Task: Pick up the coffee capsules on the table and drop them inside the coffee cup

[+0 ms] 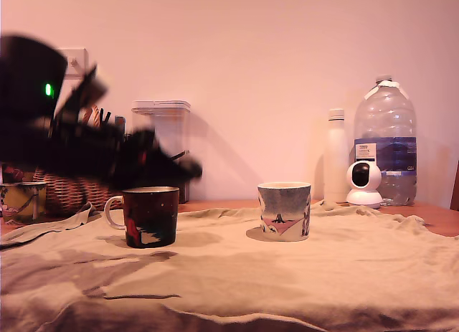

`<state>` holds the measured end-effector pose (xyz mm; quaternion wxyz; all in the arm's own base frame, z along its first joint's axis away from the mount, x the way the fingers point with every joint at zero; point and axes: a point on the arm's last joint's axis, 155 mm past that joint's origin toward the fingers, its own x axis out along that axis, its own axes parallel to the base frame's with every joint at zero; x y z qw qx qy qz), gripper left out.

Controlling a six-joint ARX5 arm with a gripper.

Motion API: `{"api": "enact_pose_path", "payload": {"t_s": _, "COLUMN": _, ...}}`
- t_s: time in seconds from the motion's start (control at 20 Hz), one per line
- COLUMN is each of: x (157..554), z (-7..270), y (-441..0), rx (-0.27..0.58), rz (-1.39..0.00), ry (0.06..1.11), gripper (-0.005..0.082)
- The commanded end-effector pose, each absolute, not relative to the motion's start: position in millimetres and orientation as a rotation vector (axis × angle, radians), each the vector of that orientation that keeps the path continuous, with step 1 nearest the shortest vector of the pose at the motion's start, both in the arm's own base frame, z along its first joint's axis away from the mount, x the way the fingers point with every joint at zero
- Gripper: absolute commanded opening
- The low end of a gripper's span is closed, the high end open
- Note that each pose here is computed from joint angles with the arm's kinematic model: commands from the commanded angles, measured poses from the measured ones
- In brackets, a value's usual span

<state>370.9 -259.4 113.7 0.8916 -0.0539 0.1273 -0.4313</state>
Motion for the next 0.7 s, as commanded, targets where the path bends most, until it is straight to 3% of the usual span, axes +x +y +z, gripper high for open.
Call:
{"api": "enact_pose_path", "payload": {"t_s": 0.0, "x": 383, "z": 139, "y": -256, "rx": -0.101, "rz": -0.87, "ry": 0.192, "gripper": 0.0227}}
{"api": "enact_pose_path", "payload": {"t_s": 0.2, "x": 414, "z": 152, "y": -233, "rx": -0.097, "rz": -0.722, "ry": 0.174, "gripper": 0.0227}}
{"api": "enact_pose_path", "payload": {"t_s": 0.45, "x": 442, "z": 128, "y": -206, "rx": -0.084, "rz": -0.568, "ry": 0.345, "gripper": 0.0227}}
{"api": "enact_pose_path", "payload": {"t_s": 0.65, "x": 447, "z": 117, "y": -201, "rx": -0.071, "rz": -0.534, "ry": 0.463, "gripper": 0.0227}}
